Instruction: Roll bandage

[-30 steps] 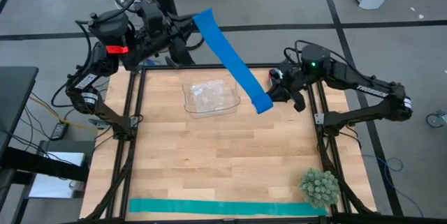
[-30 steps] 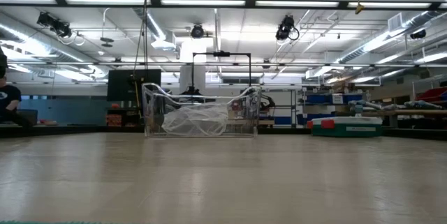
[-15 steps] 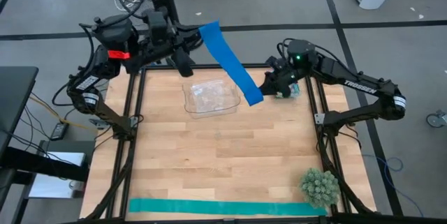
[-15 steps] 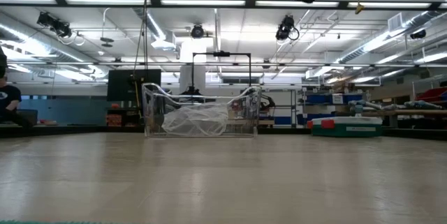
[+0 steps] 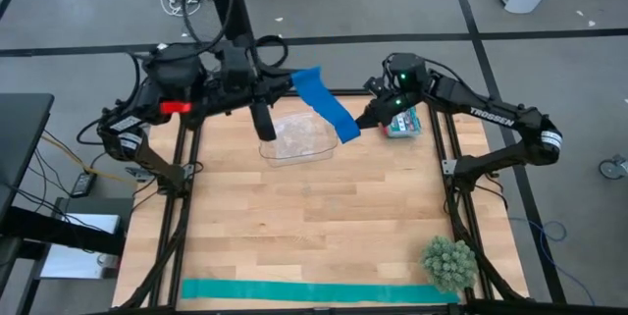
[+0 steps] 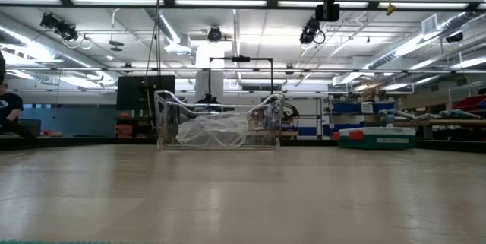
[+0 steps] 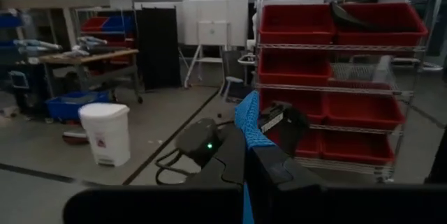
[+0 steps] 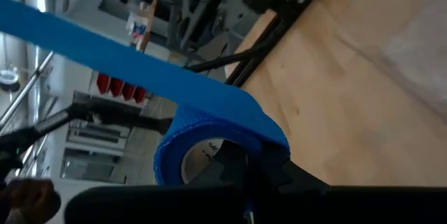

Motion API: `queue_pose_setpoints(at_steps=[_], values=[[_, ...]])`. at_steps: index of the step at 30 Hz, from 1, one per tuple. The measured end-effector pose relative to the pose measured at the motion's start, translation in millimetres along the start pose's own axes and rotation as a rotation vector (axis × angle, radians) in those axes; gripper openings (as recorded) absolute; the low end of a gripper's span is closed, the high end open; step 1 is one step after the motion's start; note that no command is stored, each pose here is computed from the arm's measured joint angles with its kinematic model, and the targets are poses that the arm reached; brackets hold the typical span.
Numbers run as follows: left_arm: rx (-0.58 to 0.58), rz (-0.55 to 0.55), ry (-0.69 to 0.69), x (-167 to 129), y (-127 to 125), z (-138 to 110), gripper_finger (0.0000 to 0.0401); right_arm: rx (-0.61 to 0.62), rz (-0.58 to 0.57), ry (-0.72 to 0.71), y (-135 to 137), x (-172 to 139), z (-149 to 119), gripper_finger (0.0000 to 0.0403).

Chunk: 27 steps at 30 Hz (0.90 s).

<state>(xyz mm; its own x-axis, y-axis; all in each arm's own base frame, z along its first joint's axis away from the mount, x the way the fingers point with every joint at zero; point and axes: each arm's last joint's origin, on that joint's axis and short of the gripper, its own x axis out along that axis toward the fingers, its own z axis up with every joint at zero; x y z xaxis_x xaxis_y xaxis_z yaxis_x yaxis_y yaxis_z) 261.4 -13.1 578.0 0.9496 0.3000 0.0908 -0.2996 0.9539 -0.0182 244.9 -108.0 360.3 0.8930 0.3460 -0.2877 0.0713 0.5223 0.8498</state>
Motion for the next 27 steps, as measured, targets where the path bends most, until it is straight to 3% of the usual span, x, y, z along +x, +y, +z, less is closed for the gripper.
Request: queue_pose_setpoints(at_steps=[9, 21, 27], values=[[0.003, -0.024, 0.004, 11, -23, -8, 0.0007, 0.048, -0.05, -0.097, -15, -22, 15, 0.0], [0.024, -0.177, 0.072, 46, -58, -40, 0.0007, 0.097, -0.116, -0.228, -26, -39, 27, 0.0], [0.014, -0.212, 0.116, 57, -73, -55, 0.0007, 0.108, -0.054, -0.313, -22, -49, 39, 0.0]])
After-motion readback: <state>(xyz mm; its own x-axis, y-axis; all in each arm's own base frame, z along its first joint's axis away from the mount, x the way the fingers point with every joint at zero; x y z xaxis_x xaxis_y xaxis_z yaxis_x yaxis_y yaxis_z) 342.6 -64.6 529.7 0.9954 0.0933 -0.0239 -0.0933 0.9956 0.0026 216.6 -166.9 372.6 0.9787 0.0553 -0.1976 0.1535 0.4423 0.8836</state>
